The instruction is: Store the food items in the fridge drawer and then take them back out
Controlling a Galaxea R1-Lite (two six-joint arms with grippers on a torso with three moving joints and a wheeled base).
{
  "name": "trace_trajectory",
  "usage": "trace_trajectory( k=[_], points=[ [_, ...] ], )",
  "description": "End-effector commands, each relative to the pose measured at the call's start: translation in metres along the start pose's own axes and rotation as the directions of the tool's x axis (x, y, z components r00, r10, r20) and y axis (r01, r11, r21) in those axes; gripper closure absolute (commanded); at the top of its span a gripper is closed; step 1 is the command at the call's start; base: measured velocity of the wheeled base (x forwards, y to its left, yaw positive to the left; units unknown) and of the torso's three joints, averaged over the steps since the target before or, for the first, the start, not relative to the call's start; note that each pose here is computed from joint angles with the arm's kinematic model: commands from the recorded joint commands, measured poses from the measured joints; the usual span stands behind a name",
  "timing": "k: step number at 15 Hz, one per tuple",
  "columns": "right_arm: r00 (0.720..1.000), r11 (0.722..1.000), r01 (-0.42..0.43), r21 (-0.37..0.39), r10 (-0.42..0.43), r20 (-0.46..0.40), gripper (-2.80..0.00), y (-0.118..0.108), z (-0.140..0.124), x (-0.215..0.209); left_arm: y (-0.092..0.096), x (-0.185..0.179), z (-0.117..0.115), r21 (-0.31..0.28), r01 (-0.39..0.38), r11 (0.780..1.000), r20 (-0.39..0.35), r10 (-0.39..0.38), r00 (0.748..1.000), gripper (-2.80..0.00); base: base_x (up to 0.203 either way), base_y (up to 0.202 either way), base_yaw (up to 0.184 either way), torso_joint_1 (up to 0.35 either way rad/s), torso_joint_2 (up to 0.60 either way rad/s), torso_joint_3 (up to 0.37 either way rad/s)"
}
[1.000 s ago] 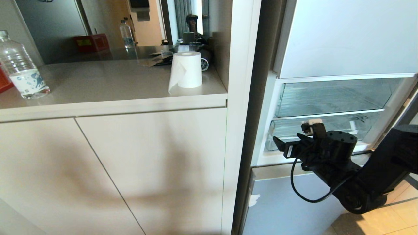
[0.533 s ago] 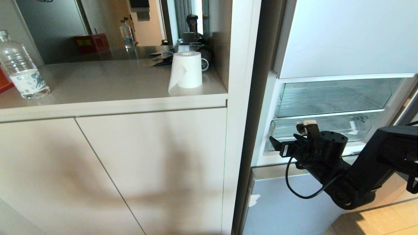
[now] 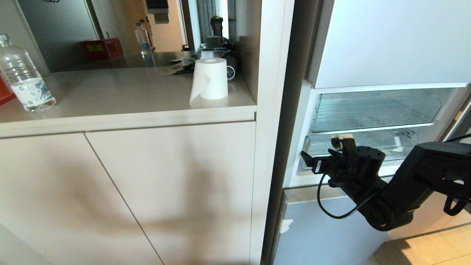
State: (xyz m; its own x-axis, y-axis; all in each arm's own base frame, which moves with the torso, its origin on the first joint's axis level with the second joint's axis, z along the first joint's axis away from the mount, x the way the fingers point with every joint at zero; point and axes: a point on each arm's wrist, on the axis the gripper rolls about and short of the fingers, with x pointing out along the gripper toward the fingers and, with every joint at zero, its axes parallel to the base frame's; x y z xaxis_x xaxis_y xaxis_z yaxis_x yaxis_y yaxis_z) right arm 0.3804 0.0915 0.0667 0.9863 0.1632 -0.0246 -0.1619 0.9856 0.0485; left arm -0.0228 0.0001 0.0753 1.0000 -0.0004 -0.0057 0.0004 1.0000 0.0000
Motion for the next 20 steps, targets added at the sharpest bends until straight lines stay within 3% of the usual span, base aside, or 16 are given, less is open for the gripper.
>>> trace_trajectory(
  k=[1,8,9,20],
  points=[
    [1.0,1.0,-0.001,0.001,0.001,0.01,-2.8,0.0,0.001,0.001,0.0,0.0,0.0,0.0,0.0,1.0,0.0,0.0,1.0,0.0,0.0,0.0,0.0,0.0,0.0,0.0],
    [1.0,1.0,0.009,0.019,-0.01,0.027,-2.8,0.002,0.005,0.006,0.0,0.0,0.0,0.0,0.0,1.0,0.0,0.0,1.0,0.0,0.0,0.0,0.0,0.0,0.0,0.0],
    [1.0,1.0,0.01,0.019,-0.01,0.028,0.0,0.001,0.006,0.006,0.0,0.0,0.0,0.0,0.0,1.0,0.0,0.0,1.0,0.0,0.0,0.0,0.0,0.0,0.0,0.0],
    [0.999,0.999,-0.033,0.04,0.032,0.026,0.0,0.018,0.005,0.003,0.0,0.0,0.0,0.0,0.0,1.0,0.0,0.0,1.0,0.0,0.0,0.0,0.0,0.0,0.0,0.0]
  ],
)
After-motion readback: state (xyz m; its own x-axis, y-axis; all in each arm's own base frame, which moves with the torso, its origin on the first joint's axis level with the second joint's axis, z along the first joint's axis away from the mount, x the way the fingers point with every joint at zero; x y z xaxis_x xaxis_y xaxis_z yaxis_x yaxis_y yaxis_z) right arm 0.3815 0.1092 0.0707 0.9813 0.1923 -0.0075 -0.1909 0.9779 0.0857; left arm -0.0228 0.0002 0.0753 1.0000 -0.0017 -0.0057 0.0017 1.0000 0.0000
